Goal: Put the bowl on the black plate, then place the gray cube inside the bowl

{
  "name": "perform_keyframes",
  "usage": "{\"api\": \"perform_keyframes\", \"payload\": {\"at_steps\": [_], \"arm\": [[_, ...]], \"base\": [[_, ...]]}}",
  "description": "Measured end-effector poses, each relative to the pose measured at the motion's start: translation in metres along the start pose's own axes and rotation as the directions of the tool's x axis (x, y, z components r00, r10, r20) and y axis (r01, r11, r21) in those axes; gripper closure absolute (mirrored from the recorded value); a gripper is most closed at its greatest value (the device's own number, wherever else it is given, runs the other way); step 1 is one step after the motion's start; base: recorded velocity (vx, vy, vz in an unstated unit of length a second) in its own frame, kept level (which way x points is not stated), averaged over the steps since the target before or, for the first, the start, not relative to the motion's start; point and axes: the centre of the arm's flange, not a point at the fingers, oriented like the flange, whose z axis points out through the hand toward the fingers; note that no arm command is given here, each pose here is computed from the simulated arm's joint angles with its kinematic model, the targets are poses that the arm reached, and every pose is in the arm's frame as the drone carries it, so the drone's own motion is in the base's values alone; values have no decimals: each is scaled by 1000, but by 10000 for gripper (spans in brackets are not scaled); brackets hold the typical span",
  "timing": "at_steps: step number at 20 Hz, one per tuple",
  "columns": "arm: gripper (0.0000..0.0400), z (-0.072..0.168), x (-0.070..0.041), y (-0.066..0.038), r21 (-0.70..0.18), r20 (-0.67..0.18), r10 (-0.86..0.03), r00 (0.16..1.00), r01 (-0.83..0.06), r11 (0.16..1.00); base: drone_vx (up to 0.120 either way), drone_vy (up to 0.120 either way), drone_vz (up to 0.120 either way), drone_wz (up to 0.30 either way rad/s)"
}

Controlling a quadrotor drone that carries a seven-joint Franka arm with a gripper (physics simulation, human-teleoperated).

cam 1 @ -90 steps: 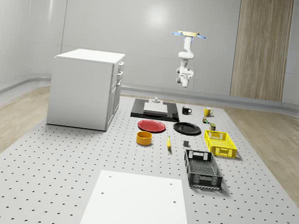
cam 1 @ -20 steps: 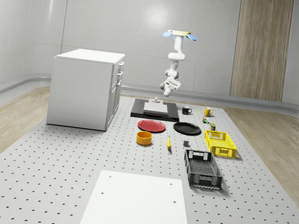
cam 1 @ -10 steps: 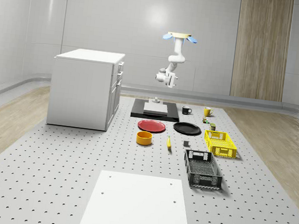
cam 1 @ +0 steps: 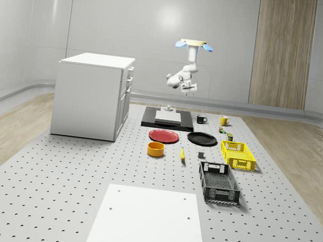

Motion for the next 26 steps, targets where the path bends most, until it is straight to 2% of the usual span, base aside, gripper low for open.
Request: {"api": "perform_keyframes", "payload": {"at_steps": [5, 16, 19, 26], "arm": [[0, 0, -10, -10, -95, -100, -8, 995, -1, 995], [0, 2, -15, -15, -150, -159, -17, 987, -7, 989], [0, 2, -16, -16, -154, -162, -18, 987, -7, 988], [0, 2, -16, -16, -158, -166, -18, 986, -8, 987]], "base": [[120, 0, -120, 0], [120, -120, -120, 0], [120, -120, 0, 0], [120, -17, 0, 0]]}}
